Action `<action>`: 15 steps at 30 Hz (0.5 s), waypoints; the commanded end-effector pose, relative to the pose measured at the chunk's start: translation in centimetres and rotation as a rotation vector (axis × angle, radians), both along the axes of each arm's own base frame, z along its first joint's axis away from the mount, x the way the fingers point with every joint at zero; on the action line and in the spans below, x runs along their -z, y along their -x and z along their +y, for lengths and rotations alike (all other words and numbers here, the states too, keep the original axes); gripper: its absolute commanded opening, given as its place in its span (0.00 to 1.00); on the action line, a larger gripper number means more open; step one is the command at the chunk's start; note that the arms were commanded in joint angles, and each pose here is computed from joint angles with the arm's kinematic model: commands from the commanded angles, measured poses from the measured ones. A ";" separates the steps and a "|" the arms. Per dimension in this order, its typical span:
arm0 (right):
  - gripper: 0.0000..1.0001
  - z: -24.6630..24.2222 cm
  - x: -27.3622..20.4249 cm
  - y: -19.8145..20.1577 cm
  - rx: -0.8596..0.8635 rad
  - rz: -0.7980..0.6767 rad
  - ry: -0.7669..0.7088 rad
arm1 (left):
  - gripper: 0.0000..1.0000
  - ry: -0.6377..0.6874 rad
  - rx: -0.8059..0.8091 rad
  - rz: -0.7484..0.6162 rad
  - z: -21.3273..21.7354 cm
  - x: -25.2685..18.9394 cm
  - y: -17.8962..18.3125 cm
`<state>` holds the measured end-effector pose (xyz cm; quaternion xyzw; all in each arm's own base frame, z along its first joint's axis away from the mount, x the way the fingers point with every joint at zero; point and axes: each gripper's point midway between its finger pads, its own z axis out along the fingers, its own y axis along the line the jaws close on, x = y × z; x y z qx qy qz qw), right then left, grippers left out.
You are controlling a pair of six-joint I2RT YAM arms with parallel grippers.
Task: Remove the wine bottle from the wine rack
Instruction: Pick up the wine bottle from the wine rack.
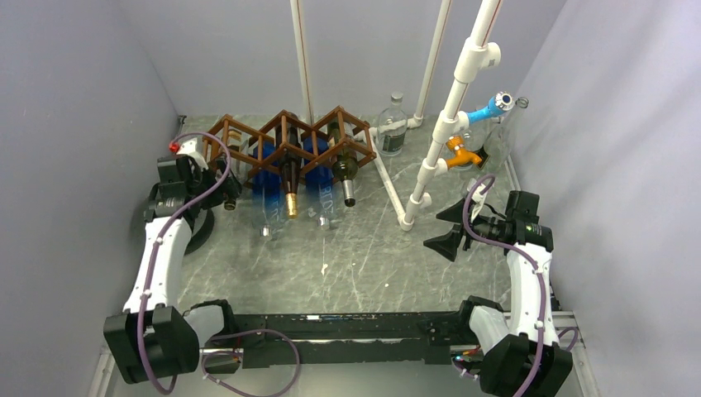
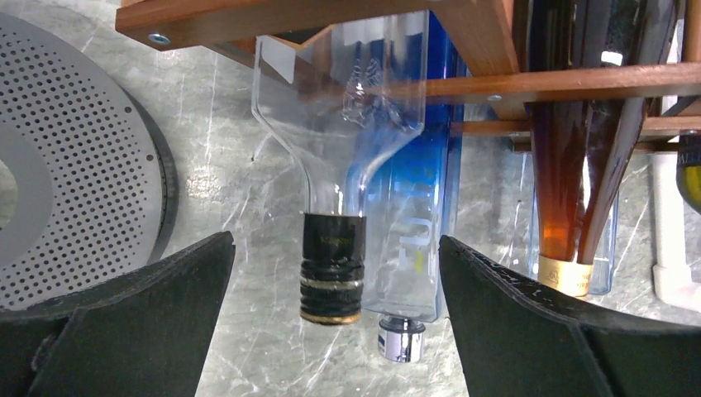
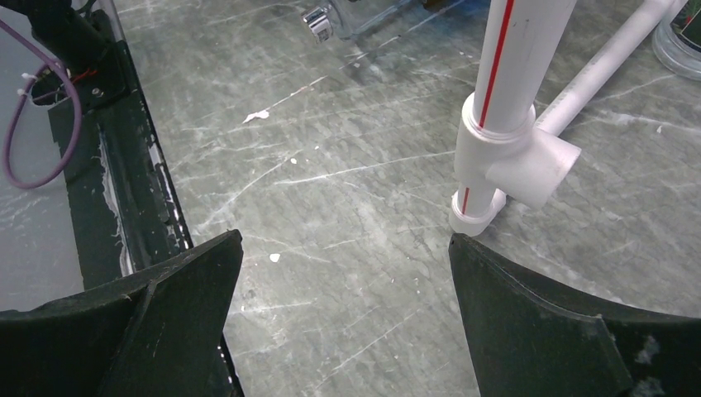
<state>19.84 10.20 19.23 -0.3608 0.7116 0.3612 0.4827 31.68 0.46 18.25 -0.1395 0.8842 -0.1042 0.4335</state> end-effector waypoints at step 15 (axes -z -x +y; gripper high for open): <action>0.98 0.4 -0.4 0.2 -0.035 -0.057 0.024 | 0.99 0.143 0.067 -0.003 -0.5 2.2 -3.0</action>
